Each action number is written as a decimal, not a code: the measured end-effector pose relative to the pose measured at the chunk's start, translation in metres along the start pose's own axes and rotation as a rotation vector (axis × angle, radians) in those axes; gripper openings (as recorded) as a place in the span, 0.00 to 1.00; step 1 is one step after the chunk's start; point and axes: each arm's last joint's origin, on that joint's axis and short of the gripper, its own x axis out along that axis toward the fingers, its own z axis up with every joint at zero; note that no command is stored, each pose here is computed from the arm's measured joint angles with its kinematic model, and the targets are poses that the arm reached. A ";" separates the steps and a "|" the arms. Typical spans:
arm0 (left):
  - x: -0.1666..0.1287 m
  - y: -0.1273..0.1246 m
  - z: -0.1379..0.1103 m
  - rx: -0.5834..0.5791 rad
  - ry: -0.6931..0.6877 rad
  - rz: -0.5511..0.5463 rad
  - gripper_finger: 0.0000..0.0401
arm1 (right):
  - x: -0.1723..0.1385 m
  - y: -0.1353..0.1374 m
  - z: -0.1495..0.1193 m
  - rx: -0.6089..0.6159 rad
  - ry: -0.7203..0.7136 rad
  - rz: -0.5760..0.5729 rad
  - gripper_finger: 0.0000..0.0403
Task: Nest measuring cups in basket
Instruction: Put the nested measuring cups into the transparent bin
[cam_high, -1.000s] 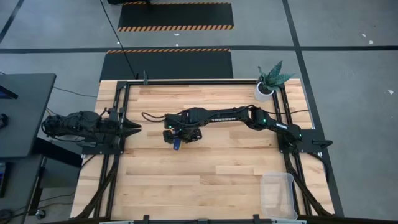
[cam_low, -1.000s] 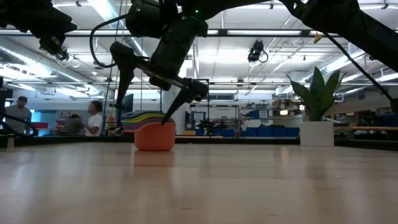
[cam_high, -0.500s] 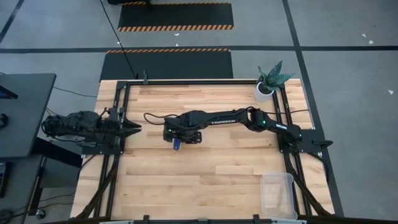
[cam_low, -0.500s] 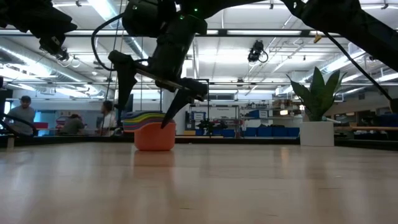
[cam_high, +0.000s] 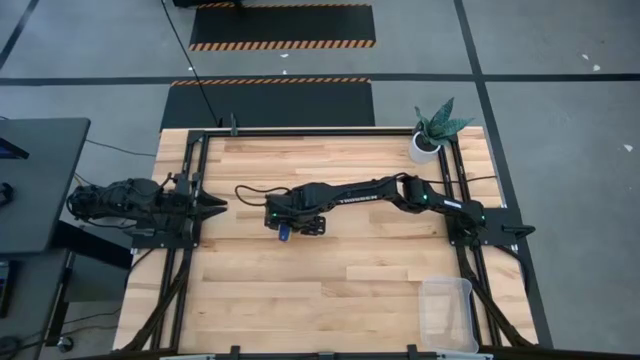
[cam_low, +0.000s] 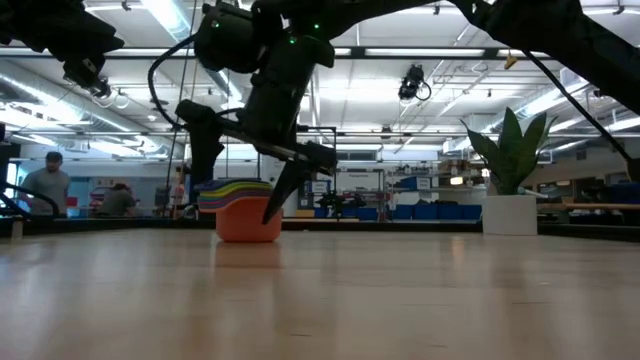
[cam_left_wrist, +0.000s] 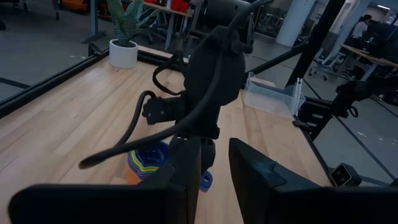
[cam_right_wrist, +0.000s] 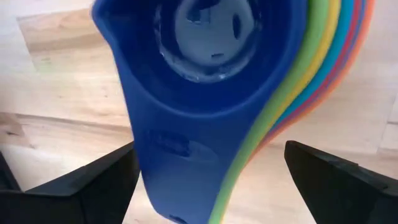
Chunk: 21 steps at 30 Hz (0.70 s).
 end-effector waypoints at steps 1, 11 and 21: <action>0.000 0.000 0.000 0.000 0.000 -0.001 0.23 | 0.000 0.000 0.000 0.000 -0.004 0.004 0.99; 0.000 0.000 0.000 0.000 0.000 0.000 0.23 | 0.000 0.000 0.001 -0.057 -0.047 0.005 0.99; 0.000 0.000 0.000 0.000 0.000 0.000 0.23 | 0.000 0.000 0.003 -0.064 -0.094 0.000 0.97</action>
